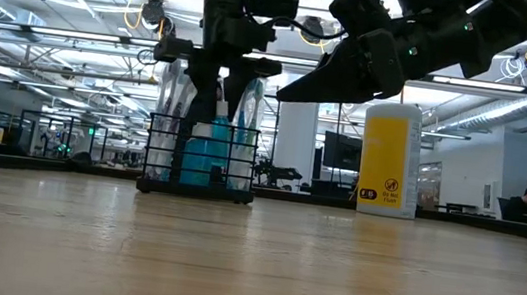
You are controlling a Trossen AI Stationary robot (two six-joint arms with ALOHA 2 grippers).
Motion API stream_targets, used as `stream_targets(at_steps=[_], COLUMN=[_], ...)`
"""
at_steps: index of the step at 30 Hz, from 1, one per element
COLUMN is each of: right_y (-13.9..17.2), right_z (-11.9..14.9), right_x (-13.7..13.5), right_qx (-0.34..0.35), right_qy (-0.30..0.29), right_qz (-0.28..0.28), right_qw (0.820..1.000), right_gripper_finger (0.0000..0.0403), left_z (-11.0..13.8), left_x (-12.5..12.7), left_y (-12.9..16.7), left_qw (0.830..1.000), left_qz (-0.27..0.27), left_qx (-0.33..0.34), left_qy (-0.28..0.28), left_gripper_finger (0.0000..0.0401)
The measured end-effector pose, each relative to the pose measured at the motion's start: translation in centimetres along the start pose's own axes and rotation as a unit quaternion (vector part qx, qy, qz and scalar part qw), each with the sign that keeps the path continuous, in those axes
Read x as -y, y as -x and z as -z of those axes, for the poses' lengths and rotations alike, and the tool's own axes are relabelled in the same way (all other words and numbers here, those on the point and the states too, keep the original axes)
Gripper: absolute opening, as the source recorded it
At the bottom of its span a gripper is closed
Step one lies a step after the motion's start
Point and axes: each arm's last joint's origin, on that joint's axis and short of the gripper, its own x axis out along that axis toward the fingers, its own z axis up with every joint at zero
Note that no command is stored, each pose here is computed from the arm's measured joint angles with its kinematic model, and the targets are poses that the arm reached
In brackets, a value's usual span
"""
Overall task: Pick & Place toothbrushing station
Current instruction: Put the blue mouthwash into the black mesh organizer, then put the blue toothbrush into the black mesh organizer
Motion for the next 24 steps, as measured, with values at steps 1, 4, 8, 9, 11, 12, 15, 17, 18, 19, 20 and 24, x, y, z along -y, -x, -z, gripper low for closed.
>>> stream_targets(at_steps=[1,4,8,9,11,12,15,17,18,19,20,24], right_y=[0.00,0.00,-0.01,-0.01,-0.01,-0.01,-0.01,-0.01,-0.01,-0.01,-0.01,-0.01], right_z=[0.00,0.00,0.01,0.01,0.01,0.01,0.01,0.01,0.01,0.01,0.01,0.01], right_x=[0.00,0.01,0.00,0.01,0.00,0.00,0.01,0.00,0.01,0.01,0.00,0.01], right_qx=[0.000,0.000,0.000,0.000,0.000,0.000,0.000,0.000,0.000,0.000,0.000,0.000], right_qy=[0.000,0.000,0.000,0.000,0.000,0.000,0.000,0.000,0.000,0.000,0.000,0.000], right_qz=[0.000,0.000,0.000,0.000,0.000,0.000,0.000,0.000,0.000,0.000,0.000,0.000], right_qw=[1.000,1.000,1.000,1.000,1.000,1.000,1.000,1.000,1.000,1.000,1.000,1.000], right_gripper_finger=[0.0187,0.0187,0.0187,0.0187,0.0187,0.0187,0.0187,0.0187,0.0187,0.0187,0.0187,0.0187], left_z=[0.07,0.32,0.37,0.37,0.34,0.34,0.35,0.35,0.34,0.34,0.34,0.37], left_x=[-0.03,-0.13,-0.16,-0.16,-0.15,-0.14,-0.15,-0.15,-0.14,-0.14,-0.14,0.04], left_y=[0.00,0.00,-0.01,-0.01,0.00,0.00,0.00,0.00,0.00,0.00,0.02,0.66], left_qw=[1.000,1.000,1.000,1.000,1.000,1.000,1.000,1.000,1.000,1.000,1.000,1.000], left_qz=[0.000,0.000,0.000,0.000,0.000,0.000,0.000,0.000,0.000,0.000,0.000,-0.008], left_qx=[0.000,-0.001,-0.001,-0.001,0.000,0.000,0.000,0.000,0.000,0.000,0.000,0.002], left_qy=[0.000,0.003,0.003,0.003,0.005,0.006,0.010,0.010,0.010,0.010,0.011,0.020], left_gripper_finger=[0.0130,0.0125,0.0112,0.0109,0.0104,0.0102,0.0103,0.0103,0.0102,0.0102,0.0102,0.0102])
